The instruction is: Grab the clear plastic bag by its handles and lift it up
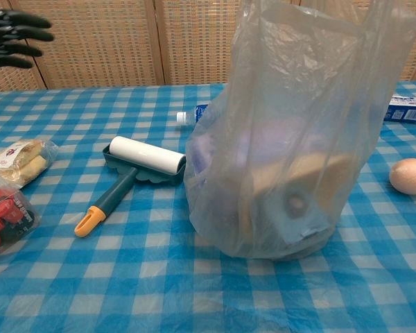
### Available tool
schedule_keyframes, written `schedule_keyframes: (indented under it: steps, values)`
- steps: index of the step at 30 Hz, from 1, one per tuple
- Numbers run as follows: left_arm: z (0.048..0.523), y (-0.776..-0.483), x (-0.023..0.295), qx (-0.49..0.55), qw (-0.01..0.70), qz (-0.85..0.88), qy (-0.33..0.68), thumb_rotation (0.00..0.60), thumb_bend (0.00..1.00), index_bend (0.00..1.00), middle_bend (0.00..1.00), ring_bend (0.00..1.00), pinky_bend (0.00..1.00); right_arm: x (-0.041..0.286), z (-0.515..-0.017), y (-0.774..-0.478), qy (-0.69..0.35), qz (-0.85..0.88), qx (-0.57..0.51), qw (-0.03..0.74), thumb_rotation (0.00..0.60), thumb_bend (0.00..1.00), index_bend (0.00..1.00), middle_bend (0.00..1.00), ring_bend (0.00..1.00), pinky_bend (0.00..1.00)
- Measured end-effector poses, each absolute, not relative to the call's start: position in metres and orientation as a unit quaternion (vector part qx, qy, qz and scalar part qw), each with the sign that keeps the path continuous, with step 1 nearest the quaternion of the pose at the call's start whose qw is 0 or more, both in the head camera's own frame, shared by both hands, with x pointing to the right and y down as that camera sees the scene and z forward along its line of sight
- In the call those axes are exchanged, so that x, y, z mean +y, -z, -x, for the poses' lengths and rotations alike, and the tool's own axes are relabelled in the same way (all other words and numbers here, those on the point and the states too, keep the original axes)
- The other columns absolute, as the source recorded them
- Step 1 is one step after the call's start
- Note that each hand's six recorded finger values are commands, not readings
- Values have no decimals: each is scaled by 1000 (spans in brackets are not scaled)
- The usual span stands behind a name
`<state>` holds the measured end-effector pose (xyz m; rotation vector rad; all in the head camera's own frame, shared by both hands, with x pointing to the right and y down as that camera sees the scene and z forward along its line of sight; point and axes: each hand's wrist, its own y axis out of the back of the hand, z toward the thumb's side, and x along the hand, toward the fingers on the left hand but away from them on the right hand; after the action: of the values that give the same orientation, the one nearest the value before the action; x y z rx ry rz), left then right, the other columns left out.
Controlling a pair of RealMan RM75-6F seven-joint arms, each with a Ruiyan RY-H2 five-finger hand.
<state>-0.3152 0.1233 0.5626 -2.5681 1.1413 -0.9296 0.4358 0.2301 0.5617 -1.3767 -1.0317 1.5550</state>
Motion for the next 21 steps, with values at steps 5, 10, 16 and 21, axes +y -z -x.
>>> schedule_keyframes:
  steps: [5, 10, 16, 21]
  values:
    - [263, -548, 93, 355, 16, 902, 244, 600, 1000, 0, 0, 0, 0, 229, -444, -565, -627, 535, -409, 392, 600, 0, 42, 0, 0, 0]
    - [212, -533, 78, 319, -48, 929, 181, 600, 971, 0, 0, 0, 0, 228, -452, -570, -638, 528, -409, 384, 600, 0, 42, 0, 0, 0]
    - [167, -531, 78, 270, -79, 947, 155, 600, 638, 0, 0, 0, 0, 226, -456, -574, -644, 525, -408, 378, 600, 0, 43, 0, 0, 0]
    - [145, -532, 80, 254, -108, 950, 145, 600, 368, 0, 0, 0, 0, 226, -458, -576, -646, 525, -408, 376, 600, 0, 43, 0, 0, 0]
